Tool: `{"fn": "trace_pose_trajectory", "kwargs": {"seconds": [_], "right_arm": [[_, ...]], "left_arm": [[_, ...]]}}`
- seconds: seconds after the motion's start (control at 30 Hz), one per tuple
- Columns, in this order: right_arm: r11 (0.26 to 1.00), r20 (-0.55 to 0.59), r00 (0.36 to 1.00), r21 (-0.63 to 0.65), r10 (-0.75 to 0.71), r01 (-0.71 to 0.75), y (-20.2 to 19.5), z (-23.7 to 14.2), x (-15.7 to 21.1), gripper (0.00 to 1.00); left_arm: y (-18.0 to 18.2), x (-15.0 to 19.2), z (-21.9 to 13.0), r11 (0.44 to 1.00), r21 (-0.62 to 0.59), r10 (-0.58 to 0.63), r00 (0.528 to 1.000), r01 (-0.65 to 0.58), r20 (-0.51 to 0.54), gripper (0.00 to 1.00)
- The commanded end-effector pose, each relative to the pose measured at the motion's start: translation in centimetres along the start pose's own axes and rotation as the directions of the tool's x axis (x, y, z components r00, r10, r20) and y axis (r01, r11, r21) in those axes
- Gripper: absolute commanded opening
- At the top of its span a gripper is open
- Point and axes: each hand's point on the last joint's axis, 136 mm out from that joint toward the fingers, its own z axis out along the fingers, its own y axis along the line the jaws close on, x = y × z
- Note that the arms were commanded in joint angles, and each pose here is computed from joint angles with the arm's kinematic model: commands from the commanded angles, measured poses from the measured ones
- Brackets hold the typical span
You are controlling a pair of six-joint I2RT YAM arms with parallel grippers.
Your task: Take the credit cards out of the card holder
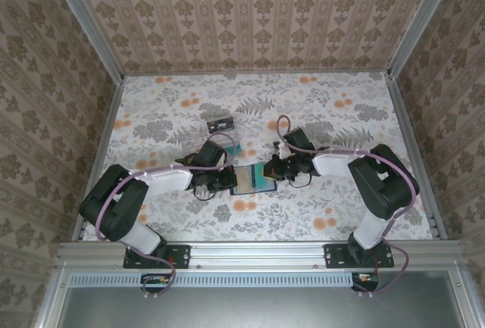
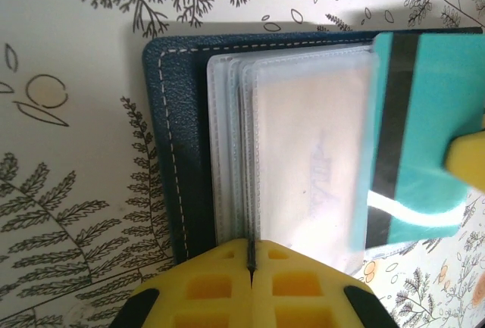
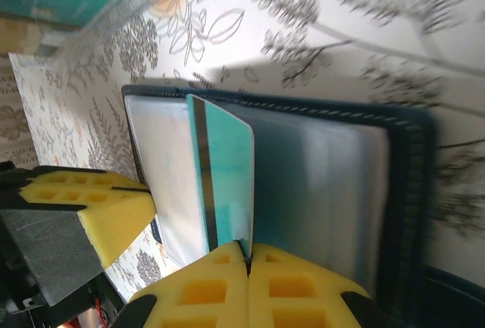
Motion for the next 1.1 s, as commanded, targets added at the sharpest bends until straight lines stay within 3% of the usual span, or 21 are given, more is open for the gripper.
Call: {"fn": "trace_pose_trajectory", "kwargs": {"seconds": [0.0,0.23,0.37,0.47,0.8,1.07], "right_arm": [[0.997,-0.006,1.0,0.074,0.015,-0.014,-2.1,-1.3,0.8,0.03],[0.998,0.032,0.999,0.048,-0.029,0.027,-0.3,-3.6,-0.1,0.01],[0.998,0.058,0.997,0.03,-0.058,0.057,1.1,-4.9,-0.8,0.0],[0.997,0.081,0.994,-0.006,-0.079,0.08,2.6,-5.8,-1.5,0.0],[0.953,0.184,0.971,-0.234,-0.15,0.192,10.3,-9.5,-4.1,0.0],[0.894,0.217,0.965,-0.39,-0.145,0.222,13.9,-11.1,-5.0,0.0]], "left_arm": [[2.6,1.0,0.2,0.995,-0.101,-0.03,0.998,0.025,-0.047,0.0],[0.2,-0.8,-1.1,1.0,-0.03,-0.008,1.0,0.008,-0.001,0.03],[-2.5,-2.6,-3.0,0.998,0.067,0.005,0.998,-0.009,0.058,0.33],[-4.9,-4.0,-4.7,0.985,0.169,-0.001,0.994,-0.018,0.113,0.41],[-11.3,-7.8,-9.4,0.864,0.503,-0.096,0.976,-0.016,0.196,0.45],[-12.5,-9.1,-11.1,0.79,0.613,-0.158,0.963,-0.008,0.217,0.4]]}}
